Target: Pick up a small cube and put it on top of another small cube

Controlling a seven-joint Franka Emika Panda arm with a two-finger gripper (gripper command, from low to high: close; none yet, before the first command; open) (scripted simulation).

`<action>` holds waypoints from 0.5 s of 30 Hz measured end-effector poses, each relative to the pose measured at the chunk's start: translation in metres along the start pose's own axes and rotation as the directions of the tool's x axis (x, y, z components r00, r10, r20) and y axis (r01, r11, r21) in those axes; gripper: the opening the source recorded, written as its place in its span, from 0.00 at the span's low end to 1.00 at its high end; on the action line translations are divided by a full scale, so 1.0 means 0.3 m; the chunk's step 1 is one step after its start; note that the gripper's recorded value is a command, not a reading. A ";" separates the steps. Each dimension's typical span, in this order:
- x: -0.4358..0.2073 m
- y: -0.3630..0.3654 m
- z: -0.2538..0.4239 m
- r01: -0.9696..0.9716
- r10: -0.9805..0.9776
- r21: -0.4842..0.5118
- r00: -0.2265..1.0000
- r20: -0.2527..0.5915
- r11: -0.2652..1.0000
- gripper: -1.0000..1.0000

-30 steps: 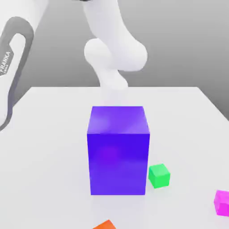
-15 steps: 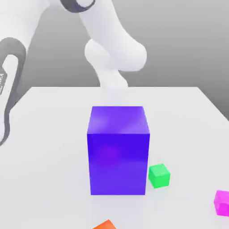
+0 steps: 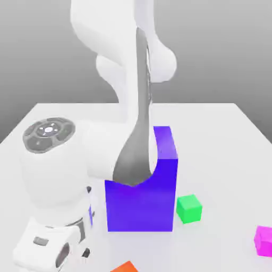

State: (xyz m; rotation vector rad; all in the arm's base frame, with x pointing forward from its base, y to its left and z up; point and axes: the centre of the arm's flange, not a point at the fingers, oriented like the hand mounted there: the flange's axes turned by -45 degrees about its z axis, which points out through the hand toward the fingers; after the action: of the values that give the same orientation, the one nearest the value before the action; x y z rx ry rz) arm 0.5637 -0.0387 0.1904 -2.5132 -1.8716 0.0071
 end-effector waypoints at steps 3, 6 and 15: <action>0.234 -0.092 0.001 0.018 -0.018 -0.001 1.000 0.001 1.000 1.00; 0.450 -0.214 0.002 0.037 -0.037 -0.001 0.999 0.002 0.999 1.00; 0.954 -0.707 0.014 0.096 -0.096 -0.008 0.995 0.002 0.995 1.00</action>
State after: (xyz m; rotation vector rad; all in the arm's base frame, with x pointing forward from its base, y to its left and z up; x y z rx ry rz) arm 0.4424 0.2961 0.1886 -2.4262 -1.9941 0.0010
